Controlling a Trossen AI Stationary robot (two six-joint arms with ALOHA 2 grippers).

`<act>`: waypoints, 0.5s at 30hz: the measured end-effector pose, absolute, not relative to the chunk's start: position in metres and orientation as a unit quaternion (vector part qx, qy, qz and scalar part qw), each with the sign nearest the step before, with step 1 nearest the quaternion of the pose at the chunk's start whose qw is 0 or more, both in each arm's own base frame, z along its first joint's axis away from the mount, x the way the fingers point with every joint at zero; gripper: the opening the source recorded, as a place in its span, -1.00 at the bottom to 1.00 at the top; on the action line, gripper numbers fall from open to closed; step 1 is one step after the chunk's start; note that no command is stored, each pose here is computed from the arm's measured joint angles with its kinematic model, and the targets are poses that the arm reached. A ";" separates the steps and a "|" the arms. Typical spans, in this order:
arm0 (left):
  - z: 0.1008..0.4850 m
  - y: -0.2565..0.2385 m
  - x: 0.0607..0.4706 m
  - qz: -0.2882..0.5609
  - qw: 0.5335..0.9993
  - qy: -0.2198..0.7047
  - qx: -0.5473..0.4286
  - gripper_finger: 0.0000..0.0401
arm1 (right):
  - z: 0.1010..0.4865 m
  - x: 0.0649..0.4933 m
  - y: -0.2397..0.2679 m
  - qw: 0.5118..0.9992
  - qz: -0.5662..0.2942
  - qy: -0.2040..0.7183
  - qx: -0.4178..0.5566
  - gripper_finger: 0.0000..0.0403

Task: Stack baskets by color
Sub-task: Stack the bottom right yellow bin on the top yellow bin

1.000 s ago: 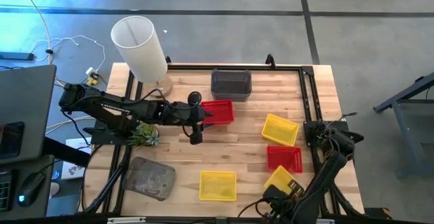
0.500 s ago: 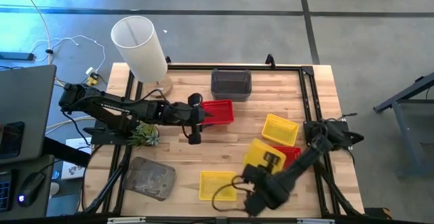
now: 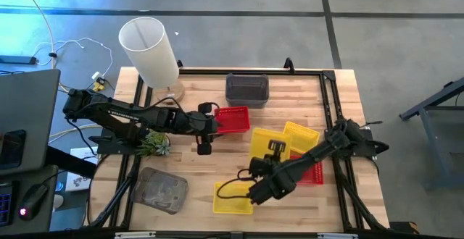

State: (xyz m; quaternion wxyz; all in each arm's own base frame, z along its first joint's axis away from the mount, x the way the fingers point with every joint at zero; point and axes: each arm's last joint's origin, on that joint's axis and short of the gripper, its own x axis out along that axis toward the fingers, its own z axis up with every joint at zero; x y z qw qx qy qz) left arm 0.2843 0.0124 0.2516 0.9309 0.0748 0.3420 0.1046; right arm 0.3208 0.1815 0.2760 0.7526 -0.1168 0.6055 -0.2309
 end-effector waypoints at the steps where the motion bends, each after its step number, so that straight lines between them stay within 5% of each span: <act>1: 0.252 0.012 0.284 0.101 0.931 0.342 0.073 -0.30 | 0.274 0.315 0.177 0.747 -0.236 0.610 -0.119 -1.00; 15: 0.251 0.011 0.284 0.090 0.933 0.342 0.069 -0.30 | 0.264 0.232 0.096 0.682 -0.277 0.675 -0.054 -1.00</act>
